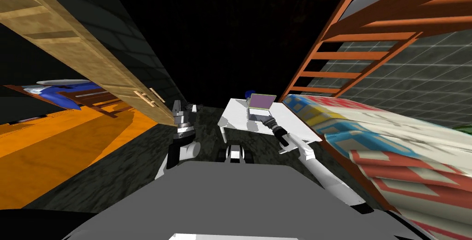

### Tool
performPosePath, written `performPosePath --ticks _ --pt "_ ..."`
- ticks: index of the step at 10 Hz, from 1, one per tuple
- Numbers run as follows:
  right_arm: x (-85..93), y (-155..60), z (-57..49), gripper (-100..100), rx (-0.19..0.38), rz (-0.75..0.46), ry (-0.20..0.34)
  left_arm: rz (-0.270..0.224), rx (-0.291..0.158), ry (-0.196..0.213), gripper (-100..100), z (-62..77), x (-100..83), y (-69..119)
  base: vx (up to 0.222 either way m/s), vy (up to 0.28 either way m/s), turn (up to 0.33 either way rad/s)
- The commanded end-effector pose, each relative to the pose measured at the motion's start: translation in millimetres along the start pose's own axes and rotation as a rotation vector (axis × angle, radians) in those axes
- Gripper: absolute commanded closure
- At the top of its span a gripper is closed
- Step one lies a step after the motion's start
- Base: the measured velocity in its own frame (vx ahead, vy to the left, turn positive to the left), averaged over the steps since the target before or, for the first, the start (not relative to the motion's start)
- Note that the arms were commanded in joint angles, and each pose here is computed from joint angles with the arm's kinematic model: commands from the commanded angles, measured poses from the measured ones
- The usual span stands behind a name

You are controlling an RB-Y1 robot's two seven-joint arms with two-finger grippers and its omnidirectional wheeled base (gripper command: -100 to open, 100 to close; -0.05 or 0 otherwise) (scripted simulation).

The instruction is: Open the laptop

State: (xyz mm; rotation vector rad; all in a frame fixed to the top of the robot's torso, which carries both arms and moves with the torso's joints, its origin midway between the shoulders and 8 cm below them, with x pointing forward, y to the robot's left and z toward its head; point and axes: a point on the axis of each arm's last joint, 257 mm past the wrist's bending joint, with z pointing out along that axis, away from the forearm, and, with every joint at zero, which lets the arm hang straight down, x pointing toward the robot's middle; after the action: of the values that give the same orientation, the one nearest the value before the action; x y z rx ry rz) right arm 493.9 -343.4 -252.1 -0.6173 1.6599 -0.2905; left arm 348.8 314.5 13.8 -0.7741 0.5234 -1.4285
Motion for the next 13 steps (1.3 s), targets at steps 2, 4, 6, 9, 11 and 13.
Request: performPosePath --ticks 2,4,6,9,11,13 --pt "25.6 -31 3.5 -100 0.031 -0.205 0.072 0.0 0.0 0.0 0 0.0 0.0 0.0 -0.003 -0.047 0.159" --pt "41.2 -53 4.4 -100 0.051 -0.332 0.119 0.0 0.0 0.0 0 0.0 0.0 0.0 -0.004 -0.048 0.185" --pt "55.3 -77 4.1 -100 0.071 -0.457 0.167 0.0 0.0 0.0 0 0.0 0.0 0.0 -0.001 -0.042 0.16" --pt "74.5 -128 0.8 -100 0.11 -0.697 0.257 0.0 0.0 0.0 0 -0.1 -0.1 0.0 0.0 -0.045 0.18" --pt "81.7 -154 -2.5 -100 0.129 -0.807 0.303 0.0 0.0 0.0 0 -0.1 -0.1 0.0 -0.01 -0.043 0.167" --pt "86.6 -156 -4.3 -100 0.129 -0.811 0.314 0.0 0.0 0.0 0 -0.1 -0.1 0.0 -0.004 -0.027 0.037"
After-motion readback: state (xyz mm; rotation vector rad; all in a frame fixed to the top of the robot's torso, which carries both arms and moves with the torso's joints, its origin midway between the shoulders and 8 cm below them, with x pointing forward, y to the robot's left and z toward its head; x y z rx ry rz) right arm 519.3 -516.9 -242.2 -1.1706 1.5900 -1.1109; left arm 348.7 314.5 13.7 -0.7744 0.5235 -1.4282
